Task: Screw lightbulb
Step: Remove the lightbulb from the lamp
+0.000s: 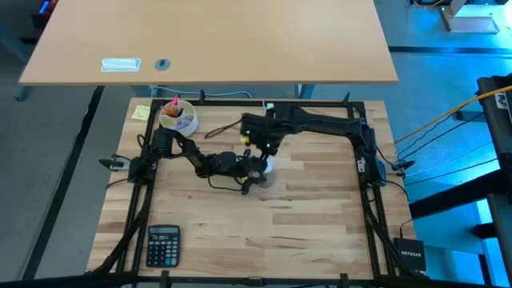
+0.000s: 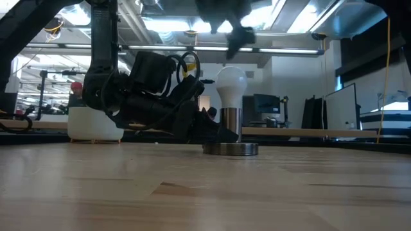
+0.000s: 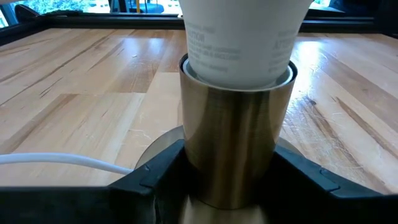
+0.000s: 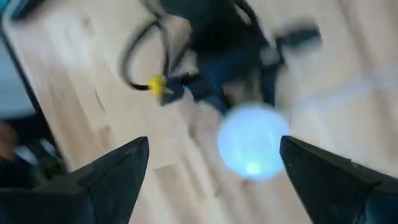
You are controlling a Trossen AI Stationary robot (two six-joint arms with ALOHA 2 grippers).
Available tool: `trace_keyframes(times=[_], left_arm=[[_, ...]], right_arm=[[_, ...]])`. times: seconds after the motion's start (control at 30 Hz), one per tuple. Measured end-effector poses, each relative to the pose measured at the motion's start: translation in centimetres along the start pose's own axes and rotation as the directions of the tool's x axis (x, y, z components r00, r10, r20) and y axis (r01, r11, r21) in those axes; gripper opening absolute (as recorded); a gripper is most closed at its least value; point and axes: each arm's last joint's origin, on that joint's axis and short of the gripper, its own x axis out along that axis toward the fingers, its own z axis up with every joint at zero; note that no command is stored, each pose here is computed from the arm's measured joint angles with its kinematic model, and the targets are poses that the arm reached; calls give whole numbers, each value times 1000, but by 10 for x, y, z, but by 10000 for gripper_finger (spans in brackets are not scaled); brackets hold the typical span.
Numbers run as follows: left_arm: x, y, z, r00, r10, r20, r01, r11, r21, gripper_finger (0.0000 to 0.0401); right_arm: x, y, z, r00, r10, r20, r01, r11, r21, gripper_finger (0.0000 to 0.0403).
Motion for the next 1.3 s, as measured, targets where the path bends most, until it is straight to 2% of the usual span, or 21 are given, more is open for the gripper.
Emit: trace_keyframes(times=[0.07, 0.13, 0.43, 0.63, 0.73, 0.97, 1.07, 1.3], left_arm=[[0, 0, 0, 1000, 0, 0, 0, 1000, -1, 192], [0, 0, 0, 1000, 0, 0, 0, 1000, -1, 192], [0, 0, 0, 1000, 0, -4, 0, 1000, 0, 192], [0, 0, 0, 1000, 0, -5, 0, 1000, 0, 192], [0, 0, 0, 1000, 0, -5, 0, 1000, 1, 192], [0, 0, 0, 1000, -8, -5, 8, 1000, 4, 192], [0, 0, 0, 1000, -9, -5, 9, 1000, 4, 192], [0, 0, 0, 1000, -11, -5, 11, 1000, 5, 192]], right_arm=[[3, -7, -1, 999, -2, -42, 9, 985, 172, 365], [6, -13, -3, 997, -22, -74, 41, 963, 265, 368], [37, -21, -14, 981, -94, -169, 160, 886, 436, 397], [56, -26, -13, 985, -89, -147, 150, 866, 478, 394], [61, -26, -10, 991, -70, -115, 118, 866, 486, 391], [65, -28, -12, 988, -74, -132, 130, 865, 485, 383], [65, -28, -12, 988, -87, -126, 137, 867, 479, 354], [65, -28, -12, 988, -95, -122, 140, 883, 447, 258]])
